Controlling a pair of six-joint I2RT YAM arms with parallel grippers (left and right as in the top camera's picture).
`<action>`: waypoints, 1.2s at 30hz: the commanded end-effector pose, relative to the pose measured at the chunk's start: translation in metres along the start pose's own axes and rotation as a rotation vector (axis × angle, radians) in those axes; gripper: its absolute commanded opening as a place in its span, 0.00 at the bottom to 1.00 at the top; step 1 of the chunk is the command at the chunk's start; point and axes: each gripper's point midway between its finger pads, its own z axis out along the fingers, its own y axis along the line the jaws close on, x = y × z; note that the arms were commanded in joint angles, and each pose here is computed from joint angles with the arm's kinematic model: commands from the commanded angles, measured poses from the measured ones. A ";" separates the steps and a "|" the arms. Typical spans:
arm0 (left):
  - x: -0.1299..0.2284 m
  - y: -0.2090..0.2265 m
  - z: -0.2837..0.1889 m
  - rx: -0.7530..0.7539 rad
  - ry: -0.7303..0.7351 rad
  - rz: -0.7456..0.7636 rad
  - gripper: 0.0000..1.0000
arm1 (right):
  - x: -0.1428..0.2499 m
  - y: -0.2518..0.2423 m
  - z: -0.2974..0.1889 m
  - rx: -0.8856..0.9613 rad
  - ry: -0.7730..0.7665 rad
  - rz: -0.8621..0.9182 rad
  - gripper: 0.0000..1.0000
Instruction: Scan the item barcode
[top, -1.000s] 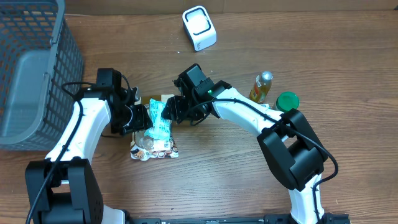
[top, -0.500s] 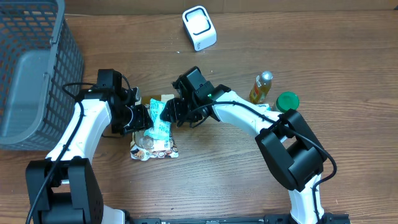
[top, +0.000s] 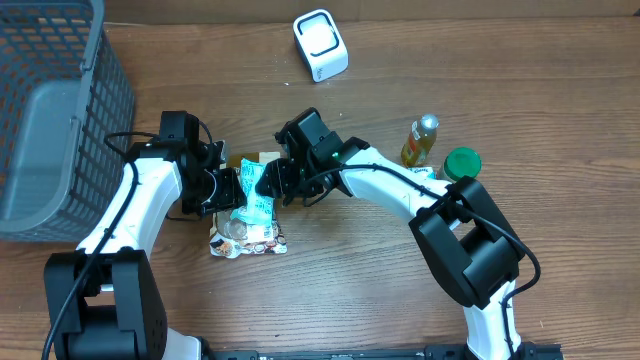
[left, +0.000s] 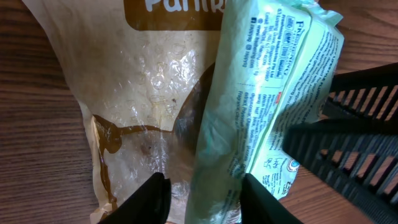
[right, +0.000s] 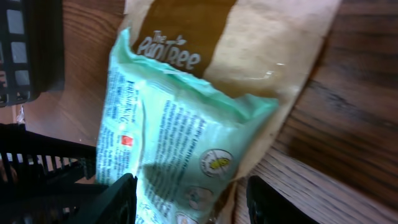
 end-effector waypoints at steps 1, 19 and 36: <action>0.005 0.000 0.006 0.000 0.022 0.020 0.34 | 0.007 0.008 0.005 -0.014 0.012 -0.019 0.53; 0.004 0.000 0.006 -0.001 0.015 0.022 0.26 | 0.007 0.007 0.007 0.013 -0.003 -0.012 0.32; 0.001 -0.001 0.006 0.001 0.004 0.026 0.27 | 0.010 0.010 0.015 0.068 -0.037 -0.048 0.34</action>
